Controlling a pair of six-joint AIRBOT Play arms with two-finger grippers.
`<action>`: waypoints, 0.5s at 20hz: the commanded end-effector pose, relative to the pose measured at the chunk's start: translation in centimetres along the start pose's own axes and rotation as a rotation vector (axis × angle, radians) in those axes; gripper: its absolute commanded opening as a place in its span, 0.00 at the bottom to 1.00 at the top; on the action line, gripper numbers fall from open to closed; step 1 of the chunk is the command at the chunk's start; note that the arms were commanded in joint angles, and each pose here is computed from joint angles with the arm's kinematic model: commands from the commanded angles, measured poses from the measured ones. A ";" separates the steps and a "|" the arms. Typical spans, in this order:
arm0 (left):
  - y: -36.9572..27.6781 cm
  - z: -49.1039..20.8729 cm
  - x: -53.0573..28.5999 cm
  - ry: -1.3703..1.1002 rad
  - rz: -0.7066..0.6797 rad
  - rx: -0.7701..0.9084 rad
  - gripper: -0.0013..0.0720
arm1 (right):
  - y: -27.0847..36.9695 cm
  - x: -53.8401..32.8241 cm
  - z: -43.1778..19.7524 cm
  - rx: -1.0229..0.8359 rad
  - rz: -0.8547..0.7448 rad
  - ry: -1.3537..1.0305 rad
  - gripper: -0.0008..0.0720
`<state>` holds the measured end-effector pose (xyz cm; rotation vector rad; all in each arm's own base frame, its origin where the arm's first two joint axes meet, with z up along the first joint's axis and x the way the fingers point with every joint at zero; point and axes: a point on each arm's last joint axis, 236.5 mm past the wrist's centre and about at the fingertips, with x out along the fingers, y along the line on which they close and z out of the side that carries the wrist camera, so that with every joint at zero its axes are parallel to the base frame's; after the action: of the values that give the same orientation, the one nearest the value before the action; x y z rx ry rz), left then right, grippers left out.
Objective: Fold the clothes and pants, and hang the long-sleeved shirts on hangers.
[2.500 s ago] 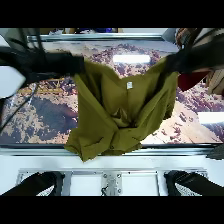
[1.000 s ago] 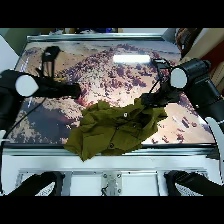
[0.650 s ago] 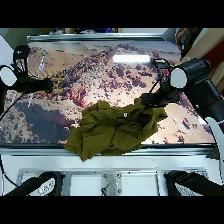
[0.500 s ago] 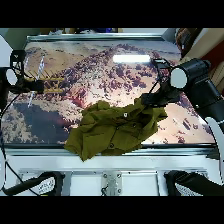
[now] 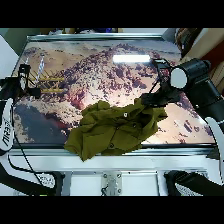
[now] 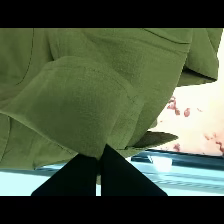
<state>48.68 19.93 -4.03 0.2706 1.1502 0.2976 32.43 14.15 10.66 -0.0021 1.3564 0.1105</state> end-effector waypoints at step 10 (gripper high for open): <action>-0.1 -1.2 8.3 0.077 -0.008 0.013 0.96 | 0.0 0.0 0.0 0.000 0.000 0.001 0.04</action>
<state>50.95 22.54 -10.27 0.2718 1.2103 0.2959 32.42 14.15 10.66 -0.0022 1.3568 0.1104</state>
